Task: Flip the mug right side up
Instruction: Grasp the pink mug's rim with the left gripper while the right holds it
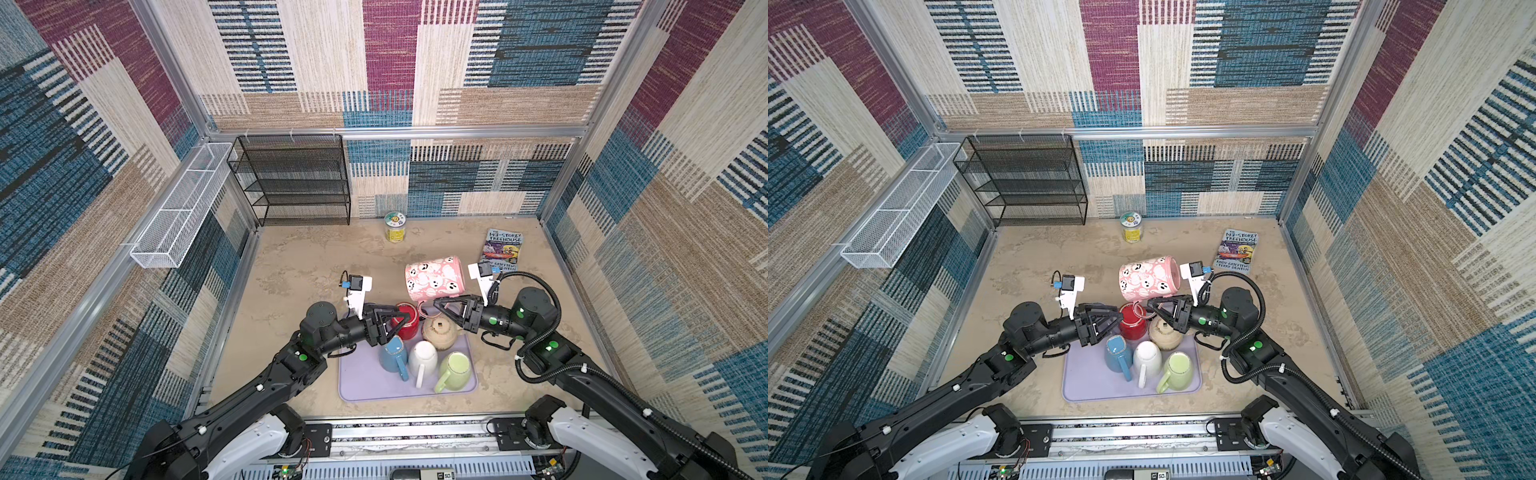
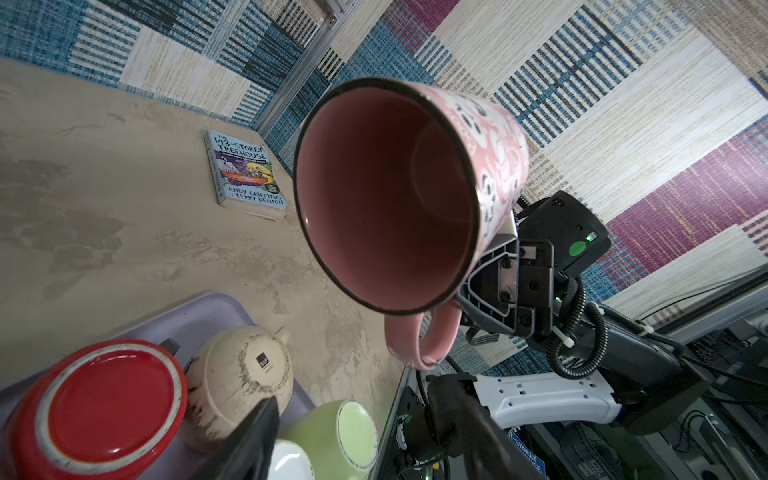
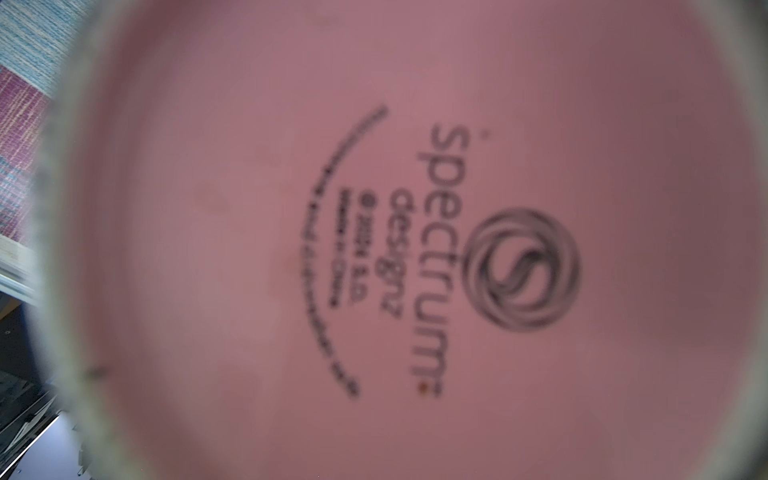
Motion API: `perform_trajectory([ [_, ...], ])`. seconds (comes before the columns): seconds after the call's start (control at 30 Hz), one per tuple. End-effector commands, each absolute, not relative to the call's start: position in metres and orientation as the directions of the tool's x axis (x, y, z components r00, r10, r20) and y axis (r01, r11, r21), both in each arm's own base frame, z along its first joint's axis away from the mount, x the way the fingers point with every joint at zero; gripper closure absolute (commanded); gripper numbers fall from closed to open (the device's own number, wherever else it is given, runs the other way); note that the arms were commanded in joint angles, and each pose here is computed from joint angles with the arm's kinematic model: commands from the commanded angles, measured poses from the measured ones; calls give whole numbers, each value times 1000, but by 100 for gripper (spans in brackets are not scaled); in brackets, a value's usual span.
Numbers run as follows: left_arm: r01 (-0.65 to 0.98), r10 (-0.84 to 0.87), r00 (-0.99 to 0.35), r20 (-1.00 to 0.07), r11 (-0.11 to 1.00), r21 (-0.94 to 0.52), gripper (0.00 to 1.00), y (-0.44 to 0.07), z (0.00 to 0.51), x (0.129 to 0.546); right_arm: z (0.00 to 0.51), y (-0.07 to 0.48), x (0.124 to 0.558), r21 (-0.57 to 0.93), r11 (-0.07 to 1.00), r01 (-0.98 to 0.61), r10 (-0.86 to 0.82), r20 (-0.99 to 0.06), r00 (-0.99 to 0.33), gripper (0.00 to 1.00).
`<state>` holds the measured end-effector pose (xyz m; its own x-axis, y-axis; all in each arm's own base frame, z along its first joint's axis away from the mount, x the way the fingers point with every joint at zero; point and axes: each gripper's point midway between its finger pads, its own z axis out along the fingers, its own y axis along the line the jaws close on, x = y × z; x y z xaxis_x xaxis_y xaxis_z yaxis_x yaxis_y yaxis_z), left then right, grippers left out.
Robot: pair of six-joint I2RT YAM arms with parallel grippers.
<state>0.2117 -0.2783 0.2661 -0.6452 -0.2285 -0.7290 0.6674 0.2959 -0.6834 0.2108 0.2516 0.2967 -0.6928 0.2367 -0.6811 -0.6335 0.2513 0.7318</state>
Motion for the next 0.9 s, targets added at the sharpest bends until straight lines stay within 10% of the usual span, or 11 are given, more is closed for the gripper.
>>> perform_trajectory([
  [0.0, 712, -273, -618, -738, 205, -672, 31, -285, 292, 208, 337, 256, 201, 661, 131, -739, 263, -742, -617, 100],
  [0.87, 764, -246, -603, -759, 96, -638, 60, -311, 306, 201, 319, 270, 185, 676, -24, -737, 161, -725, -670, 100],
])
